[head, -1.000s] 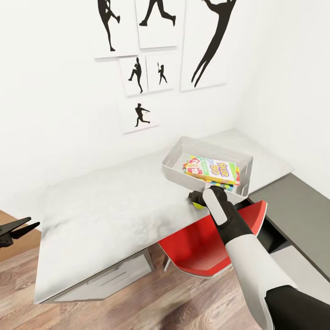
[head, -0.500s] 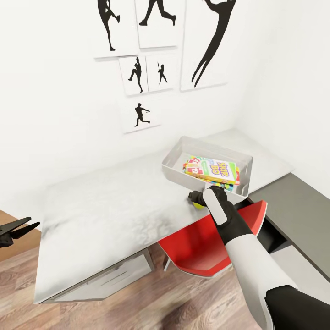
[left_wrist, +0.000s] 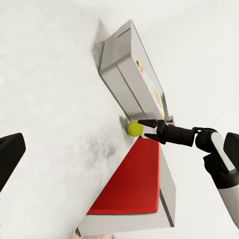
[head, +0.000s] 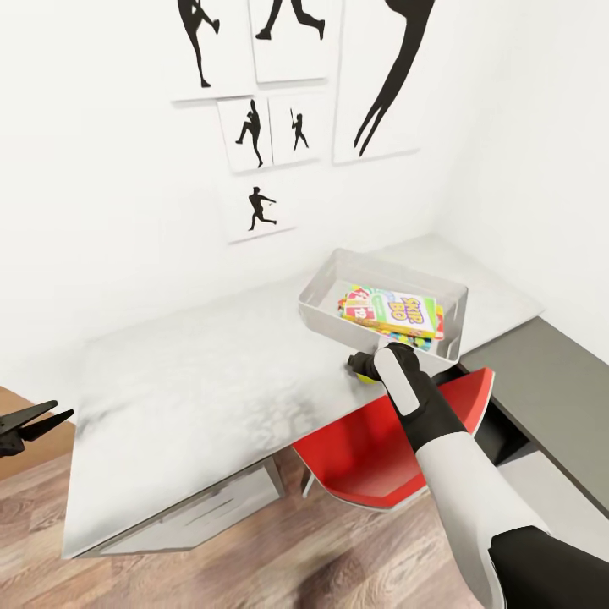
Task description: Put all the toys in the child's room - the three board games (two on the bed and one on the table), the two jigsaw puzzles on the table, and the tennis ball on the table - inside the toy box on the table in the child's room.
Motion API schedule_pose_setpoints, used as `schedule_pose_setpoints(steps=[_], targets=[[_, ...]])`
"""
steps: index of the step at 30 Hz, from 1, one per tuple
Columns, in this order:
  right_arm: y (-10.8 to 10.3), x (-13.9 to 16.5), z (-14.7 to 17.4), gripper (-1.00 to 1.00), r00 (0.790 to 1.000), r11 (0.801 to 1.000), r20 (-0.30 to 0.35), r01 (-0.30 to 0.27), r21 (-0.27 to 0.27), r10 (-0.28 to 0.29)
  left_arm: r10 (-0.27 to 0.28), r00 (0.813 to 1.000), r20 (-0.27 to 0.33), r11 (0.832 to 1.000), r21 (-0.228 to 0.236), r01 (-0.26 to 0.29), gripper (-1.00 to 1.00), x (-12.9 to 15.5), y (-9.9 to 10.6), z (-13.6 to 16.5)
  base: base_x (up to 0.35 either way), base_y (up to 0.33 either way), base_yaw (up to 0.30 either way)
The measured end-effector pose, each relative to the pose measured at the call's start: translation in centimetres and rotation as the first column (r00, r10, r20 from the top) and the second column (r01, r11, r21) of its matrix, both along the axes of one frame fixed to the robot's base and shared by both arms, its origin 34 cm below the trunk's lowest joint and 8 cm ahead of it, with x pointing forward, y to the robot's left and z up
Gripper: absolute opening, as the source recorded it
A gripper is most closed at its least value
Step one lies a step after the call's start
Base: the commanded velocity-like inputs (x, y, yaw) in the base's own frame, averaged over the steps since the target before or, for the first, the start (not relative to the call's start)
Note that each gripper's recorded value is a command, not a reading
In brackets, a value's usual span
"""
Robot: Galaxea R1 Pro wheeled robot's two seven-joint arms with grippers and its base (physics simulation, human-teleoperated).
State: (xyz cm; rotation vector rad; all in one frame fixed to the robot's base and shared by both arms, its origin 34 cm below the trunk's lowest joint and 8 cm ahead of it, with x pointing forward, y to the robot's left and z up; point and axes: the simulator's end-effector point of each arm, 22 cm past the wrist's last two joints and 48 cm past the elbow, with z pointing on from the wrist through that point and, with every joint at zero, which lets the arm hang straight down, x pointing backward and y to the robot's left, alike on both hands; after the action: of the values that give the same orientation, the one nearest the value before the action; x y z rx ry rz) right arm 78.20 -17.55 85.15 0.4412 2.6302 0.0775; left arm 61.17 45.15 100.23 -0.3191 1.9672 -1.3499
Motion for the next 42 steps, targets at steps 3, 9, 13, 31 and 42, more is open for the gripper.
schedule_pose_setpoints(steps=[3,9,13,31,42], targets=[[0.0,0.0,-0.1,1.0,1.0,1.0,-0.002,0.0,0.0,0.0,0.0,1.0,-0.002,1.0,0.0,0.0,1.0,0.0,0.0,-0.1,0.0,0.0,0.0],[-0.1,0.0,-0.2,1.0,1.0,1.0,-0.003,0.002,0.0,-0.002,0.0,1.0,-0.003,1.0,0.0,0.0,1.0,0.0,0.0,-0.1,0.0,0.0,0.0],[-0.1,0.0,-0.2,1.0,1.0,1.0,-0.003,0.002,0.001,-0.002,0.0,1.0,-0.003,1.0,0.0,0.0,1.0,0.0,0.0,-0.1,0.0,0.0,0.0],[-0.1,-0.2,-1.2,1.0,1.0,1.0,-0.017,0.004,0.002,-0.004,0.0,1.0,-0.017,1.0,0.0,0.0,1.0,0.0,0.0,-0.9,0.0,0.0,0.0],[-0.2,-0.3,-1.3,1.0,1.0,1.0,-0.018,0.004,-0.001,-0.004,0.0,1.0,-0.019,1.0,0.0,0.0,1.0,0.0,0.0,-0.9,0.0,0.0,0.0]])
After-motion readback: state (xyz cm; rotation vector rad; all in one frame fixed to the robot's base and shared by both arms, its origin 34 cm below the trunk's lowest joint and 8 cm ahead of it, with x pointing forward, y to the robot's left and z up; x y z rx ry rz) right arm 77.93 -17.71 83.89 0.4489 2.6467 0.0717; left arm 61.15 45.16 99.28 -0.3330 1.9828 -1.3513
